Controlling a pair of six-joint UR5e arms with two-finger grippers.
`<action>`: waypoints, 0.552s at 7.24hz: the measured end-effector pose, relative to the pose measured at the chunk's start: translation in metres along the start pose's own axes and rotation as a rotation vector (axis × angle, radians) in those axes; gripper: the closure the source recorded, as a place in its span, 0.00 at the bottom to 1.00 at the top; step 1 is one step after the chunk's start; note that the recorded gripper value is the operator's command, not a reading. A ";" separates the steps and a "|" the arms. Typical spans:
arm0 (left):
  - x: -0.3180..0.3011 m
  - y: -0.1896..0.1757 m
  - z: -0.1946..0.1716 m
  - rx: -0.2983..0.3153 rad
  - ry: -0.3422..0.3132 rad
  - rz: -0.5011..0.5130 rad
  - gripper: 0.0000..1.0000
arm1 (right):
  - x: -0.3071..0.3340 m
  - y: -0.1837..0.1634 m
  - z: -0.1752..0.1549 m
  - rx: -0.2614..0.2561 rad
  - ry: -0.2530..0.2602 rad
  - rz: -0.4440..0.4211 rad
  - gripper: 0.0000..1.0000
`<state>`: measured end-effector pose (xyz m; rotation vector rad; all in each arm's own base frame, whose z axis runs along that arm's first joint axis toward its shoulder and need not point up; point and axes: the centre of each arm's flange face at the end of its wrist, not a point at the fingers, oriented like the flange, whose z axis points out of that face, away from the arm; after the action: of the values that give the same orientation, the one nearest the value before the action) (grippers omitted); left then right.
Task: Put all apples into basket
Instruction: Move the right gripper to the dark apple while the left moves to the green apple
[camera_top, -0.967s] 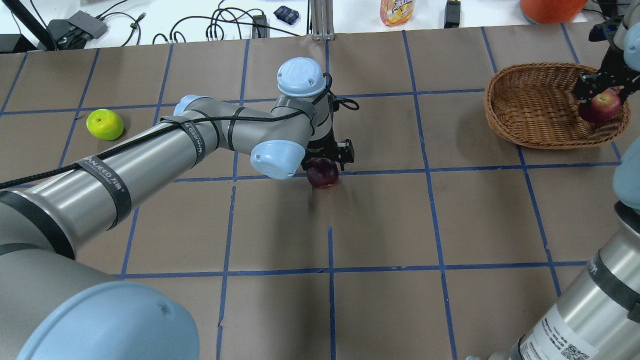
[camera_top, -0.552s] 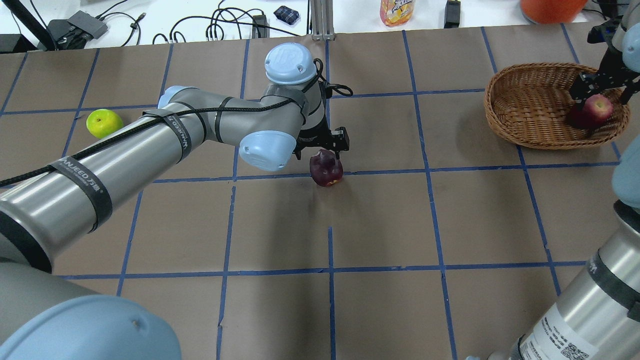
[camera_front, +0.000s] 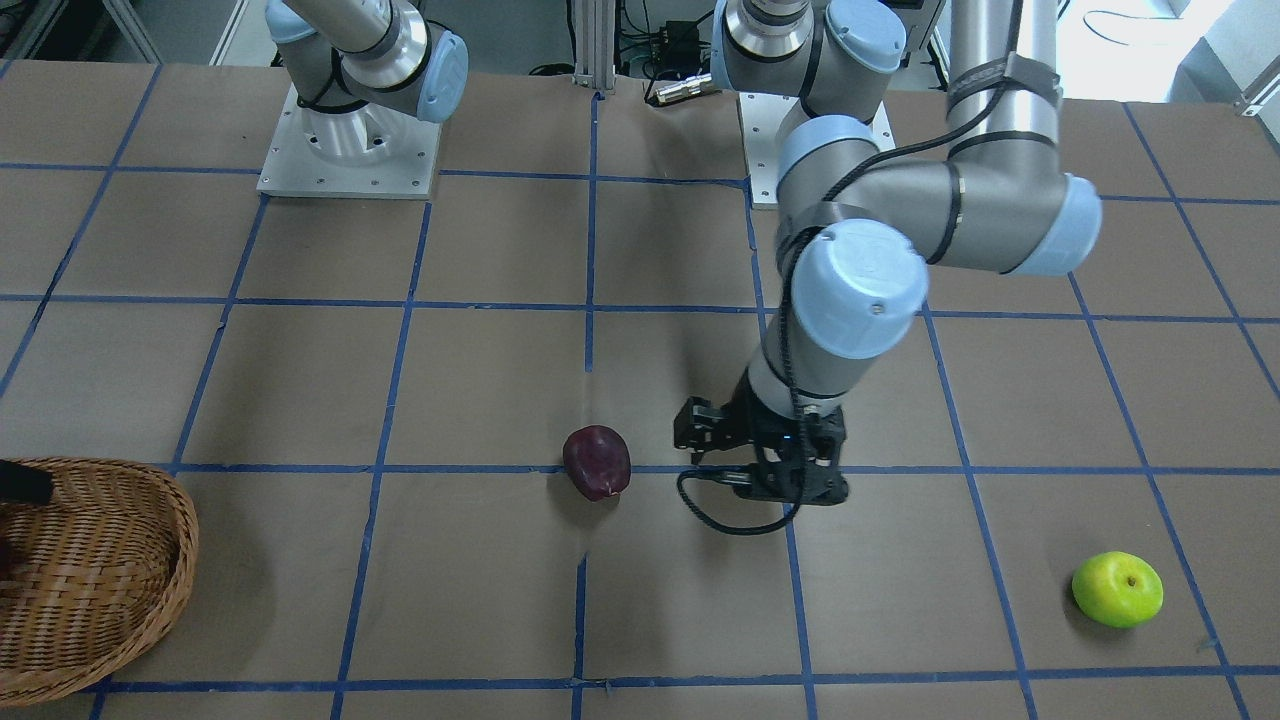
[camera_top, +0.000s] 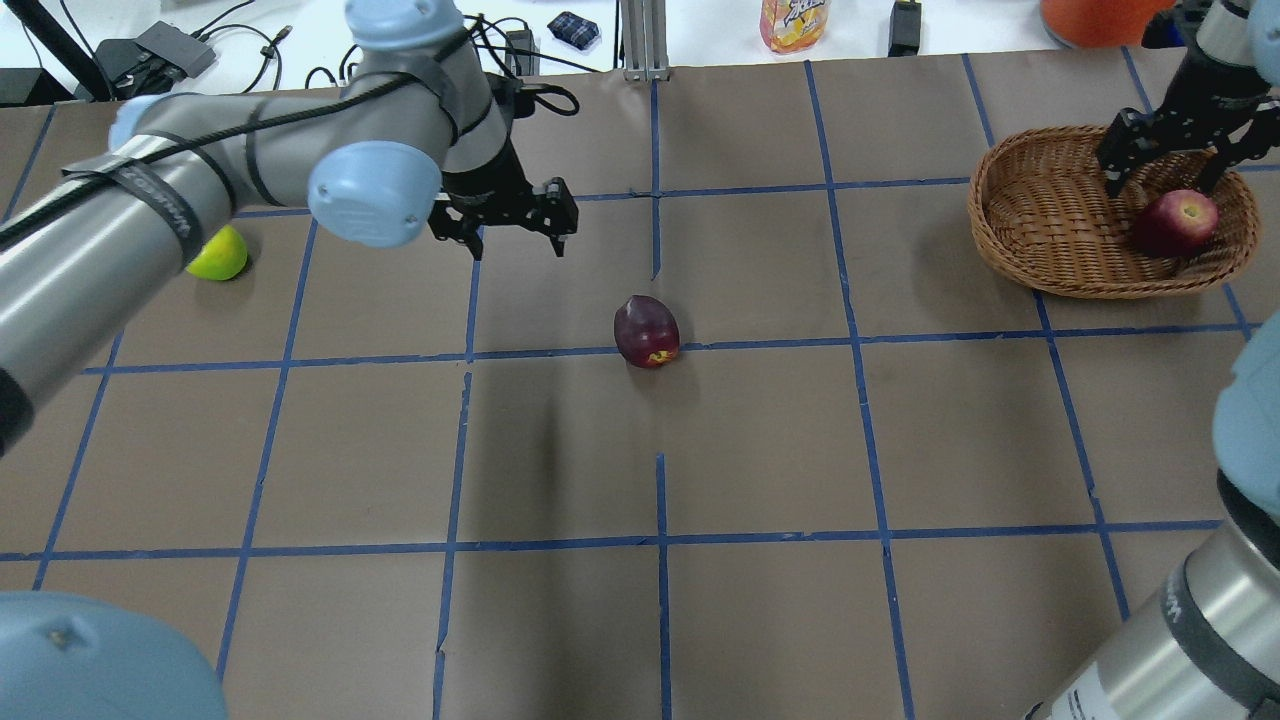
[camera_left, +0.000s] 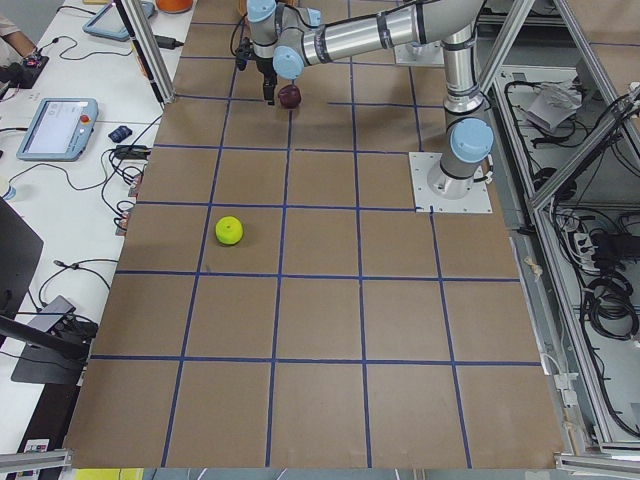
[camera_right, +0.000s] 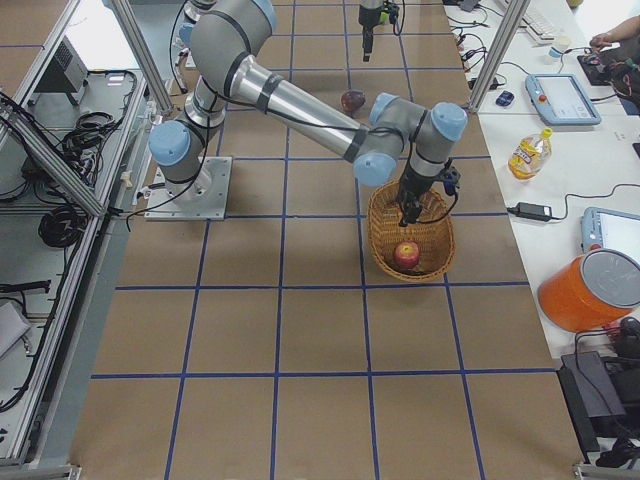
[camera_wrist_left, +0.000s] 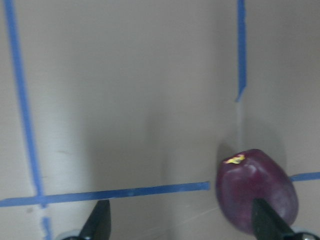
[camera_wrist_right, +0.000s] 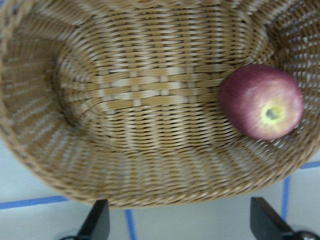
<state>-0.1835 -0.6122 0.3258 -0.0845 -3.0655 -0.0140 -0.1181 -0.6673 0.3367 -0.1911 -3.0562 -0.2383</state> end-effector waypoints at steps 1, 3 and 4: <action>-0.055 -0.009 -0.012 -0.001 -0.006 -0.010 0.00 | -0.062 0.013 -0.013 -0.025 -0.046 0.074 0.00; -0.167 -0.034 -0.021 0.015 -0.029 0.036 0.00 | -0.185 0.043 -0.033 -0.030 -0.054 0.082 0.00; -0.216 -0.049 -0.025 0.025 -0.071 0.118 0.00 | -0.242 0.061 -0.039 -0.016 -0.045 0.030 0.00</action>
<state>0.0310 -0.6731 0.3337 -0.2697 -3.1249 0.0352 0.1316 -0.6421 0.3647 -0.2471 -3.0943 -0.2604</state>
